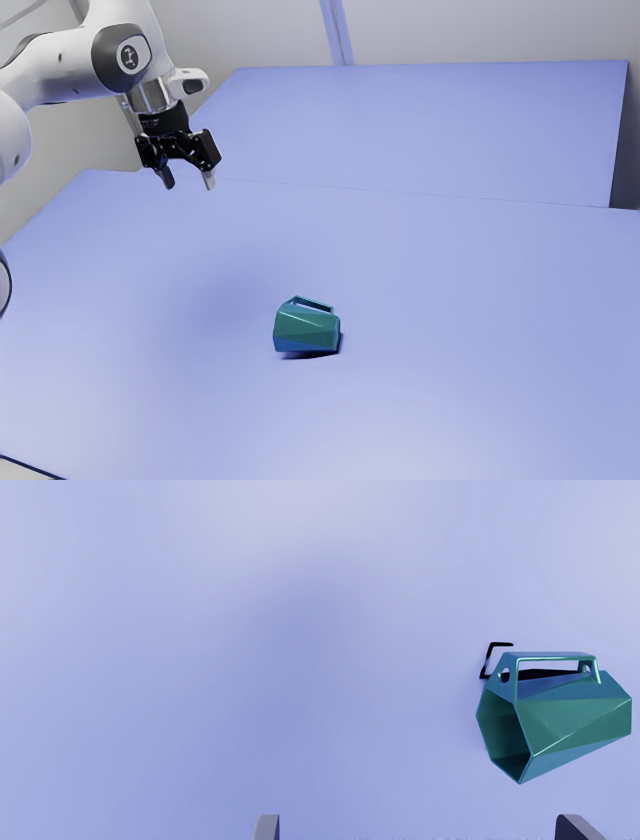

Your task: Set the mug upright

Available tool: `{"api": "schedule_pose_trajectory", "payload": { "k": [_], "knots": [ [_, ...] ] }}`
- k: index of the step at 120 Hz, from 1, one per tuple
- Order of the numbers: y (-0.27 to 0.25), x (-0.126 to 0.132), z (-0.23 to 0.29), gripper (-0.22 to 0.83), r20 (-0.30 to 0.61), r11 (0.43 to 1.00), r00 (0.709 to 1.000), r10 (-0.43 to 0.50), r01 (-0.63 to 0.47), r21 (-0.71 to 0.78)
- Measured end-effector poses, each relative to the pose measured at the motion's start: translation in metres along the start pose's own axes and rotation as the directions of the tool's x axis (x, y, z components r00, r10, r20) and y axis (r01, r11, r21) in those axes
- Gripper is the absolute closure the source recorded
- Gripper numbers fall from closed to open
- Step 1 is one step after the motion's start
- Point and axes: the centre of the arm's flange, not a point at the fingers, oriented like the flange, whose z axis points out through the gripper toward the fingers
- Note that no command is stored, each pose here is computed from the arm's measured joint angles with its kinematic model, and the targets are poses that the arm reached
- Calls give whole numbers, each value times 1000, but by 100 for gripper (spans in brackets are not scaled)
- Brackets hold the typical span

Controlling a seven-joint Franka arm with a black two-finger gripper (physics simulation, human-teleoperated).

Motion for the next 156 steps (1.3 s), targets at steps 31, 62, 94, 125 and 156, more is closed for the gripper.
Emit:
{"api": "schedule_pose_trajectory", "payload": {
  "k": [31, 62, 94, 125, 156],
  "knots": [
    [2, -3, 3, 0, 12, 1000, 1000, 11, -11, -4],
    [20, -46, 62, 0, 53, 971, 999, 5, 8, -238],
    [12, -80, 173, 0, 20, 817, 986, -164, 147, -558],
    [54, -68, 238, 0, -39, 755, 990, -133, 76, -651],
    [36, -73, 279, 0, -69, 694, 983, -173, 72, -716]
  ]
}}
